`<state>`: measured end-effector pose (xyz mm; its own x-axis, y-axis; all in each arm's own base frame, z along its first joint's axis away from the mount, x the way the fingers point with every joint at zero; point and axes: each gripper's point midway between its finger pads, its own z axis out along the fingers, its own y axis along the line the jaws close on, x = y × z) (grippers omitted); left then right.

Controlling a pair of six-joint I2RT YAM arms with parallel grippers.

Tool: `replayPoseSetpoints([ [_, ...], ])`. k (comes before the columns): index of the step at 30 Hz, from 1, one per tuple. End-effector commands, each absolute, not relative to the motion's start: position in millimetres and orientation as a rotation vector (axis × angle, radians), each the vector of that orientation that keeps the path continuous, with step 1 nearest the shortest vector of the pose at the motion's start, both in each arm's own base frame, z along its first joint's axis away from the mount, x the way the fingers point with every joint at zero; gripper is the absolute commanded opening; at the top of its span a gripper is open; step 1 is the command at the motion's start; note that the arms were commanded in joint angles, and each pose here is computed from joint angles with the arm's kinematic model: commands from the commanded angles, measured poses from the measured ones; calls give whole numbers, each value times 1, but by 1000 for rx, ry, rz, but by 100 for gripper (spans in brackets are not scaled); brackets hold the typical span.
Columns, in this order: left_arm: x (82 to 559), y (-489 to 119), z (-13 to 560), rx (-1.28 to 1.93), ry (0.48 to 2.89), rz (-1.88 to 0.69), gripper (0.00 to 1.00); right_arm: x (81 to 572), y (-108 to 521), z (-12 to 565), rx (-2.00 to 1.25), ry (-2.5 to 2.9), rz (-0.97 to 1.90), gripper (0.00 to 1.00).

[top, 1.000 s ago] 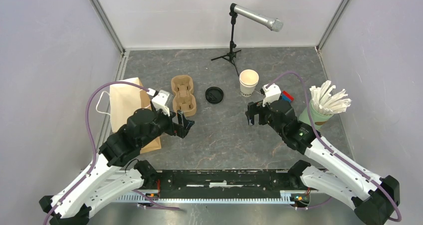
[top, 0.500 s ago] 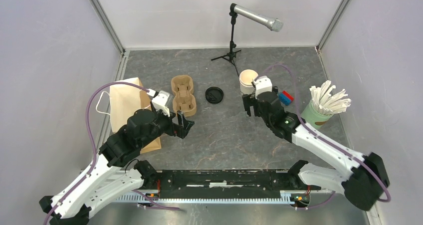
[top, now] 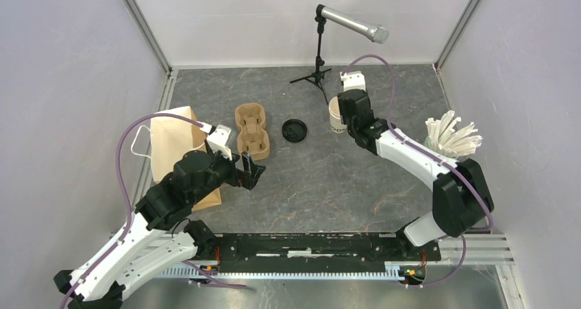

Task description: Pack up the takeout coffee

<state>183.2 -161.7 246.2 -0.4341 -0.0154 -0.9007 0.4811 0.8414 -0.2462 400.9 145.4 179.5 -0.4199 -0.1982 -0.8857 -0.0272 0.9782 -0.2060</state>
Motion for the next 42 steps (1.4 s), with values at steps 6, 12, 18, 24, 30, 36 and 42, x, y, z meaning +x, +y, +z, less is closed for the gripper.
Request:
replayPoseSetpoints([
  [6, 188, -161, 247, 358, 1933, -555, 100, 455, 131, 183, -59, 1991, -81, 46],
  [12, 189, -161, 247, 360, 1934, -555, 100, 467, 127, 170, -69, 2025, -77, 41],
  [18, 189, -162, 246, 363, 1938, -553, 100, 471, 128, 163, -76, 2043, -69, 34],
  [24, 189, -162, 245, 364, 1940, -553, 100, 471, 129, 166, -77, 2052, -65, 24],
  [30, 190, -163, 243, 368, 1948, -550, 100, 467, 127, 184, -97, 2030, -63, 1],
  [36, 189, -164, 243, 370, 1953, -554, 100, 458, 123, 199, -100, 2015, -57, 0],
  [42, 189, -164, 242, 367, 1955, -553, 100, 449, 126, 218, -96, 1991, 7, 0],
])
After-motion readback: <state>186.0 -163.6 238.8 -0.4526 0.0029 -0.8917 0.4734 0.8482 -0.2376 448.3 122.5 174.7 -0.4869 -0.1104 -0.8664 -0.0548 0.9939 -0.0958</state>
